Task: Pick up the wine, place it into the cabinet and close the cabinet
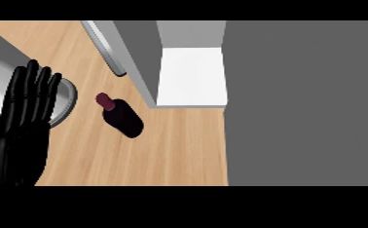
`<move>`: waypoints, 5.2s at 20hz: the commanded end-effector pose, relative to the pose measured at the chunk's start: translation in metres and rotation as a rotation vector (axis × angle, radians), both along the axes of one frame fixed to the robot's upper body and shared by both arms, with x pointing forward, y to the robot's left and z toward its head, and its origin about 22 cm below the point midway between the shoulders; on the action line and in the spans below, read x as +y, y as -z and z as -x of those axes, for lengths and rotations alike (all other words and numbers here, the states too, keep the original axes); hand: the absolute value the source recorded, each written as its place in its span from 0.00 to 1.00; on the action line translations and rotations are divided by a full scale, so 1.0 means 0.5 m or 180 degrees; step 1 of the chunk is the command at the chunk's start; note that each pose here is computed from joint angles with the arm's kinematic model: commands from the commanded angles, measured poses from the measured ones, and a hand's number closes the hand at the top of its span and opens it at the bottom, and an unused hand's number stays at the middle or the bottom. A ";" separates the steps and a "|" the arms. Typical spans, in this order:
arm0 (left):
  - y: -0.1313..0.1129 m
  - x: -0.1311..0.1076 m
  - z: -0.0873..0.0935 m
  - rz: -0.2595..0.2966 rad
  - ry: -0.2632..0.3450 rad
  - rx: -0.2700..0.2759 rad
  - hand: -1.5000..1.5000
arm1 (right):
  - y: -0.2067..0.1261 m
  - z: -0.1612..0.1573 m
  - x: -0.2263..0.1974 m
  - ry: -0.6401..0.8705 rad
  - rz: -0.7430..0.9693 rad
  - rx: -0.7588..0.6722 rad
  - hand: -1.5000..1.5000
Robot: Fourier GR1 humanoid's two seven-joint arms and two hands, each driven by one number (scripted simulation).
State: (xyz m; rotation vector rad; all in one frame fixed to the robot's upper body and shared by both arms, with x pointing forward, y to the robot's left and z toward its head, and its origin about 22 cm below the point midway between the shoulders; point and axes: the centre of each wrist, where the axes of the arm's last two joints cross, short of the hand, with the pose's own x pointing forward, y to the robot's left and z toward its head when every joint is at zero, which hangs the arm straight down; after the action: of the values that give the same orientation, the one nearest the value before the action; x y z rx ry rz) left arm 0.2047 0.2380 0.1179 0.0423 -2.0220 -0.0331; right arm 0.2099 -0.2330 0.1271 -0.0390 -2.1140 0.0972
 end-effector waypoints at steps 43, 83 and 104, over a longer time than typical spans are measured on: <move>-0.034 -0.142 -0.137 0.0800 -0.0554 0.0530 0.00 | -0.075 0.119 -0.018 -0.0872 -0.0022 0.0638 0.00; 0.280 0.070 -0.044 0.0659 -0.0976 0.1115 0.00 | -0.088 0.084 -0.009 -0.0882 -0.0059 0.0653 0.00; 0.454 0.039 -0.094 0.0779 -0.0779 0.1296 0.00 | -0.068 0.104 -0.004 -0.0822 -0.0011 0.0622 0.00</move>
State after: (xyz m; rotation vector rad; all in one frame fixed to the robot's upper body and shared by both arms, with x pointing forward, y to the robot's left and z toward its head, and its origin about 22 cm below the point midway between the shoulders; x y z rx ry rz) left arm 0.2473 0.2676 -0.0934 0.1434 -1.5954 0.3380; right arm 0.1587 -0.2393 0.1623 0.2367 -1.9040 0.2475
